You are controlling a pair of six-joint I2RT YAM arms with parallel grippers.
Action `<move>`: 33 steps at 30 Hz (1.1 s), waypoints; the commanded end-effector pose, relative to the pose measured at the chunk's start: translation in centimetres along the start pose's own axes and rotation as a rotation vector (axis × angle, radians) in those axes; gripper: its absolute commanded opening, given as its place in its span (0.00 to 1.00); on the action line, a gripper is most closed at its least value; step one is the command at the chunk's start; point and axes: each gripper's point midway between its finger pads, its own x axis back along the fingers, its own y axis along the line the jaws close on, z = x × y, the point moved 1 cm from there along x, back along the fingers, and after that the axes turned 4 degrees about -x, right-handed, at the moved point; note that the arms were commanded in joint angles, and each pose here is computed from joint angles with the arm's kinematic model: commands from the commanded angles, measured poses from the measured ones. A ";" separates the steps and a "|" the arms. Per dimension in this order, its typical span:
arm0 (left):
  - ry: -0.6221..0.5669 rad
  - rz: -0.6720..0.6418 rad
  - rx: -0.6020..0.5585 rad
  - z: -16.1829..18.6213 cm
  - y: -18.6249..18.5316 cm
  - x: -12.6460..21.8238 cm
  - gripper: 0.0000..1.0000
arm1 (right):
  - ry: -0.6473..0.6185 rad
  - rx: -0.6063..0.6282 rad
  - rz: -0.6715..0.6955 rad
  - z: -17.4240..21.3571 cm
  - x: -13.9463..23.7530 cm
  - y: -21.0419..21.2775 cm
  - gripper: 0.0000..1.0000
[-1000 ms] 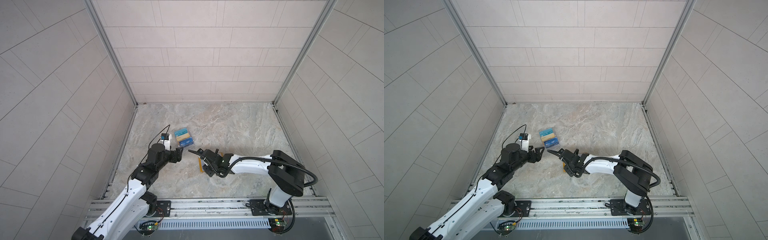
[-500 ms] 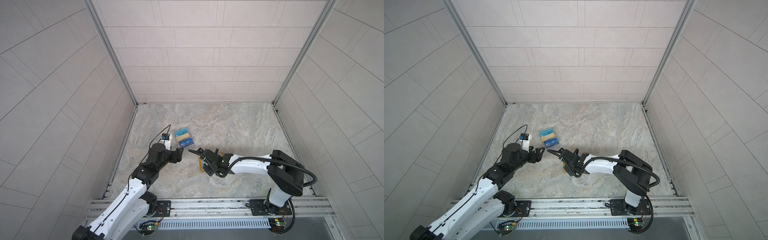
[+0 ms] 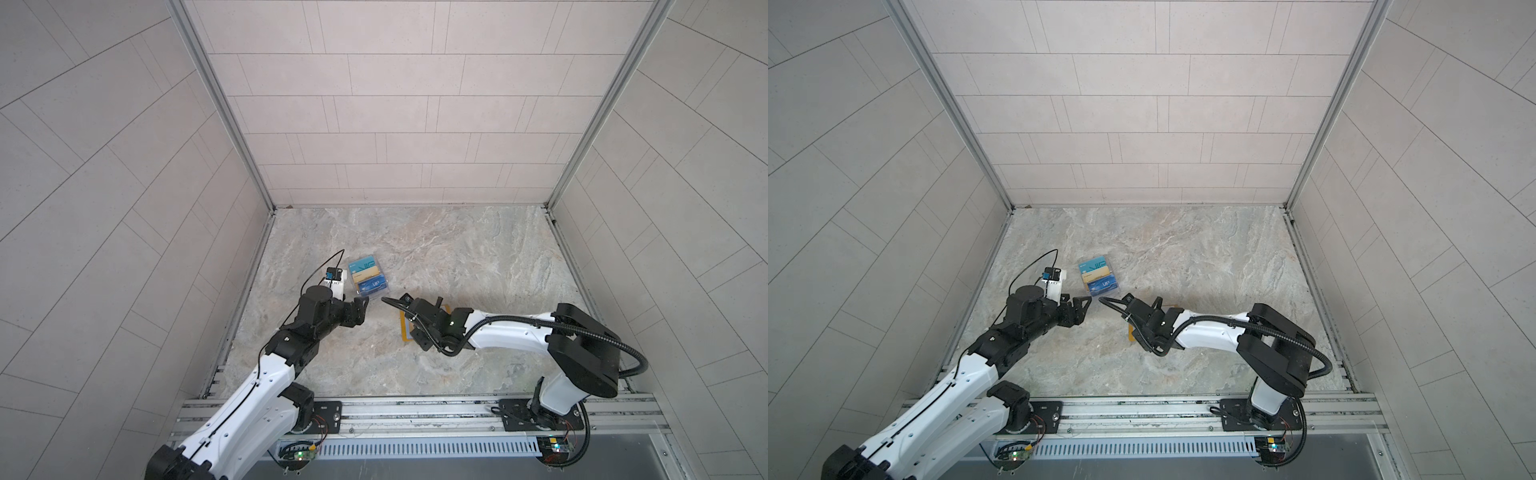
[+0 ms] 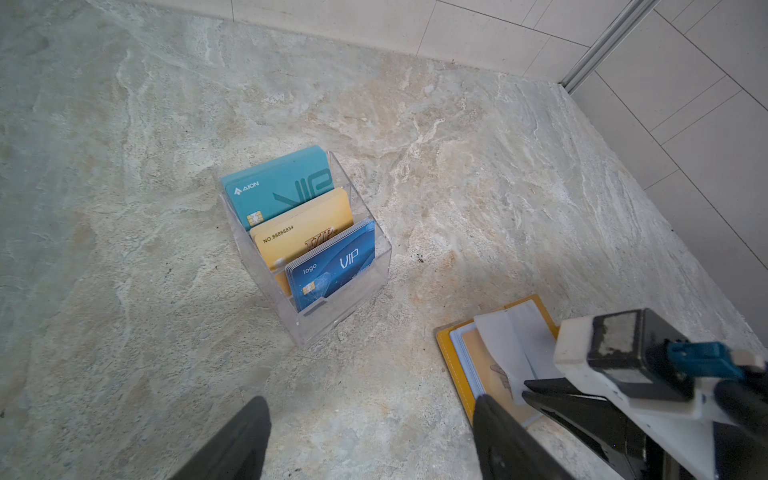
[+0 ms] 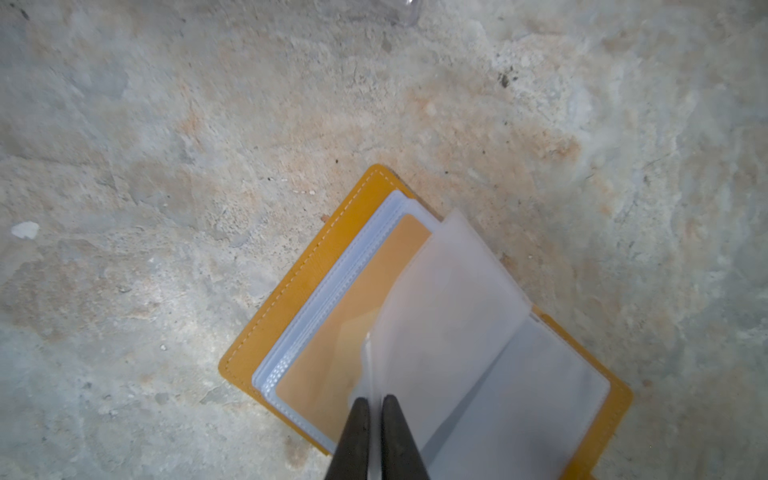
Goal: Take the credit cards out of the card holder
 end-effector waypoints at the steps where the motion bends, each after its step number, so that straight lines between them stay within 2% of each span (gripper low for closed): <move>1: -0.025 0.049 -0.012 -1.4 -1.1 0.4 0.81 | -0.027 -0.030 0.032 -0.2 1.2 -0.9 0.10; 5: -0.042 0.100 -0.005 -2.0 -2.0 0.6 0.81 | -0.048 -0.062 0.039 -0.2 1.8 -1.7 0.08; 11: -0.005 0.141 -0.011 -2.0 -2.8 0.1 0.79 | -0.052 -0.105 0.044 0.2 2.2 -2.6 0.07; 18: -0.008 0.182 0.024 -2.4 -3.5 -0.3 0.80 | -0.052 -0.148 0.055 1.0 2.3 -3.2 0.10; 26: 0.070 0.242 -0.022 -1.2 -5.7 -1.3 0.78 | -0.063 -0.219 0.112 1.8 2.4 -5.3 0.12; 30: 0.065 0.283 -0.018 -1.0 -7.1 -1.6 0.78 | -0.065 -0.239 0.117 2.0 2.5 -6.0 0.14; 33: 0.095 0.264 -0.027 -0.5 -7.2 -2.3 0.77 | -0.060 -0.244 0.124 2.3 2.6 -6.4 0.15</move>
